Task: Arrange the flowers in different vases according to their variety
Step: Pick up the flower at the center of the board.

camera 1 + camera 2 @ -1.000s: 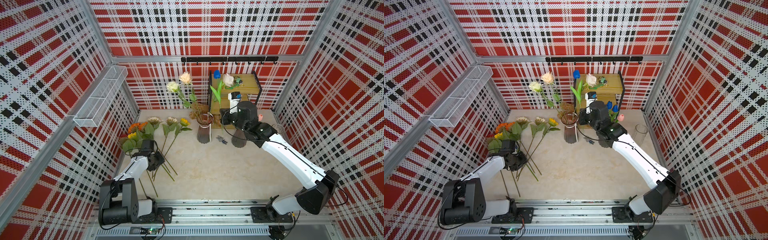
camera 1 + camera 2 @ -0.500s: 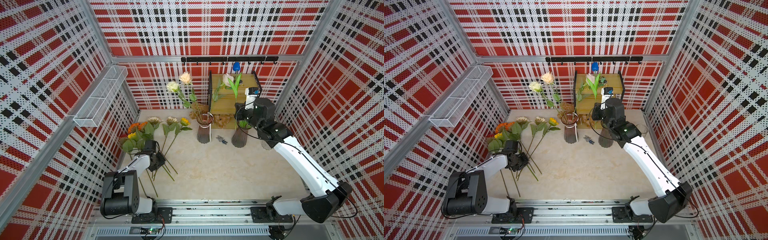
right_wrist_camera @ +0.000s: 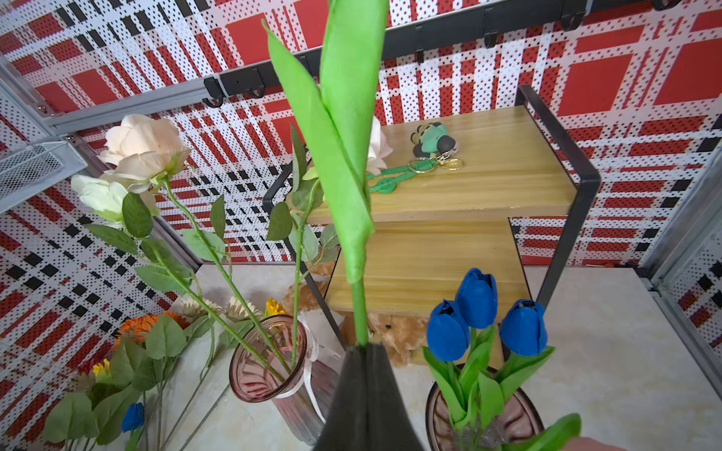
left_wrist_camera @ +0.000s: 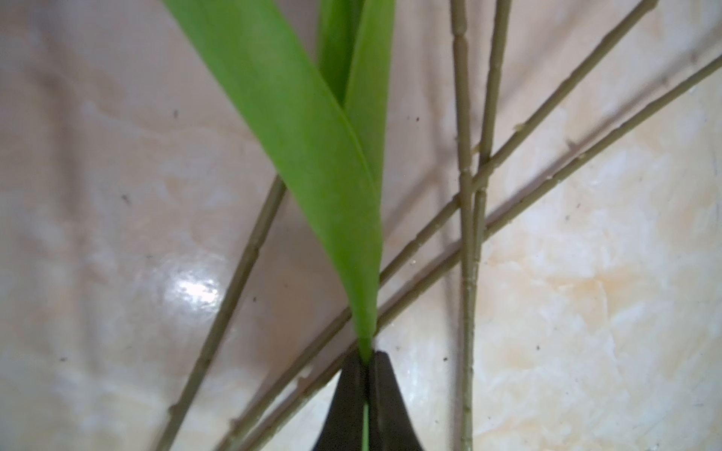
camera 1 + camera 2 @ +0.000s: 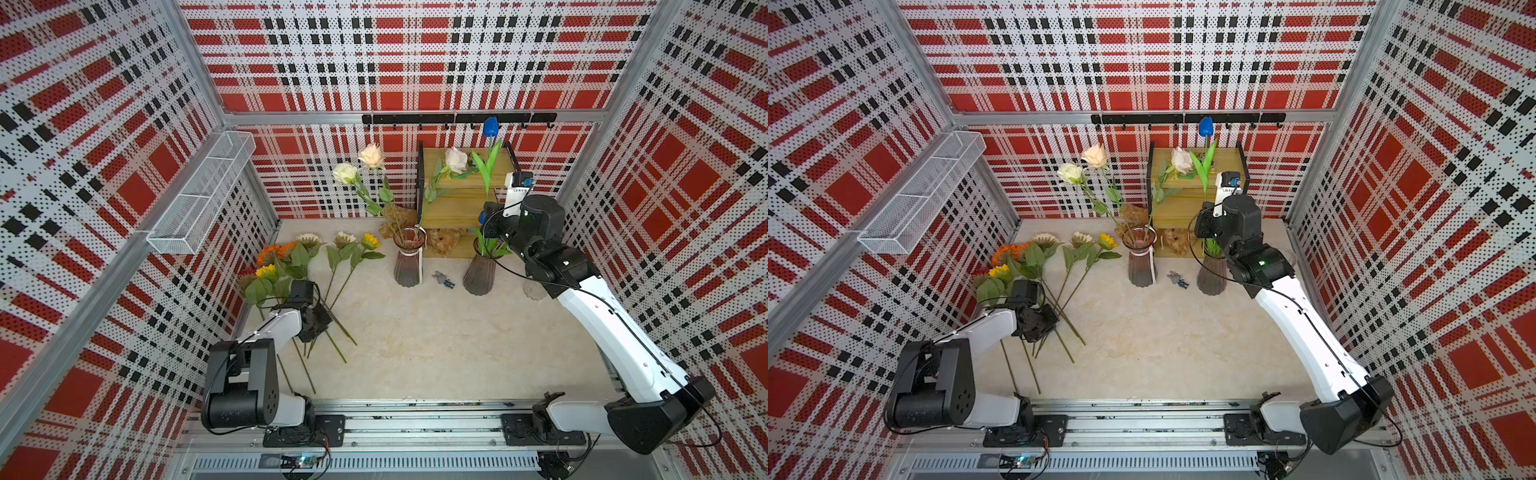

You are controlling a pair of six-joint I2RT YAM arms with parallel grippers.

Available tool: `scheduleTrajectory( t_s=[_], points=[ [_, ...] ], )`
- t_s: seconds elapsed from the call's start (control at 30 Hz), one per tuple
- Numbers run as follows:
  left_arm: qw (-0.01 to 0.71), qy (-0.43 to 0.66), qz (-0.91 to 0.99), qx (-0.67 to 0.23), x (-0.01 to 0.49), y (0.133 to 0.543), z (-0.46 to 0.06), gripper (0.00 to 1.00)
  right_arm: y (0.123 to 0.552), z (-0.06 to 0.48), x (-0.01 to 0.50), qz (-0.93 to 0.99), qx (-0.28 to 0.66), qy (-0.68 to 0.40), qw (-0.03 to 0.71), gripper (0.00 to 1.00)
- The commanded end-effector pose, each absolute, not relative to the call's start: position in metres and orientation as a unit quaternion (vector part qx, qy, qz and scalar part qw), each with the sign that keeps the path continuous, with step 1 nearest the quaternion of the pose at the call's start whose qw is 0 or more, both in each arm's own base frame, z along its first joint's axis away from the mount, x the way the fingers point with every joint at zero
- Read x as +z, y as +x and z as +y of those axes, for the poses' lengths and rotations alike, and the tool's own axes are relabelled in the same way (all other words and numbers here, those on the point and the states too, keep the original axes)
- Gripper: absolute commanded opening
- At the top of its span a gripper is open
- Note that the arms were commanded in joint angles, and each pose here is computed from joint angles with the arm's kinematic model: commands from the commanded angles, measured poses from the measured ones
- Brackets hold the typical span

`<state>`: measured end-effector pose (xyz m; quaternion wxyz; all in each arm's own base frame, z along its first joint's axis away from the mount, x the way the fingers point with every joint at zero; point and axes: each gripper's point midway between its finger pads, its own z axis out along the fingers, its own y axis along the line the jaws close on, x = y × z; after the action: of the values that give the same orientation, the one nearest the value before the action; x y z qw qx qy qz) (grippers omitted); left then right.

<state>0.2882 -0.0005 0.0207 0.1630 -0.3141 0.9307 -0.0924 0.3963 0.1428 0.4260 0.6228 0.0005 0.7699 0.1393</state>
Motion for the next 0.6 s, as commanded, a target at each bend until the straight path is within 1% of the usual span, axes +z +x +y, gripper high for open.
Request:
scheduleTrajectory(
  t_s=[0.0, 0.1, 0.27, 0.43, 0.57],
  points=[
    [0.176, -0.308, 0.931, -0.084, 0.031, 0.286, -0.001, 0.02, 0.386, 0.122, 0.436, 0.758, 0.108, 0.02, 0.643, 0.0],
    [0.212, -0.302, 0.925, -0.086, 0.056, 0.296, -0.002, 0.0, 0.382, 0.108, 0.433, 0.749, 0.084, 0.039, 0.657, 0.0],
    [0.284, -0.293, 0.909, -0.082, 0.111, 0.313, -0.004, 0.0, 0.379, 0.092, 0.428, 0.725, 0.054, 0.061, 0.684, 0.0],
    [0.336, -0.287, 0.894, -0.078, 0.155, 0.319, -0.005, 0.0, 0.382, 0.081, 0.422, 0.694, 0.034, 0.079, 0.715, 0.0],
    [0.372, -0.283, 0.88, -0.084, 0.183, 0.321, -0.012, 0.0, 0.39, 0.077, 0.408, 0.673, 0.02, 0.088, 0.734, 0.0]
  ],
)
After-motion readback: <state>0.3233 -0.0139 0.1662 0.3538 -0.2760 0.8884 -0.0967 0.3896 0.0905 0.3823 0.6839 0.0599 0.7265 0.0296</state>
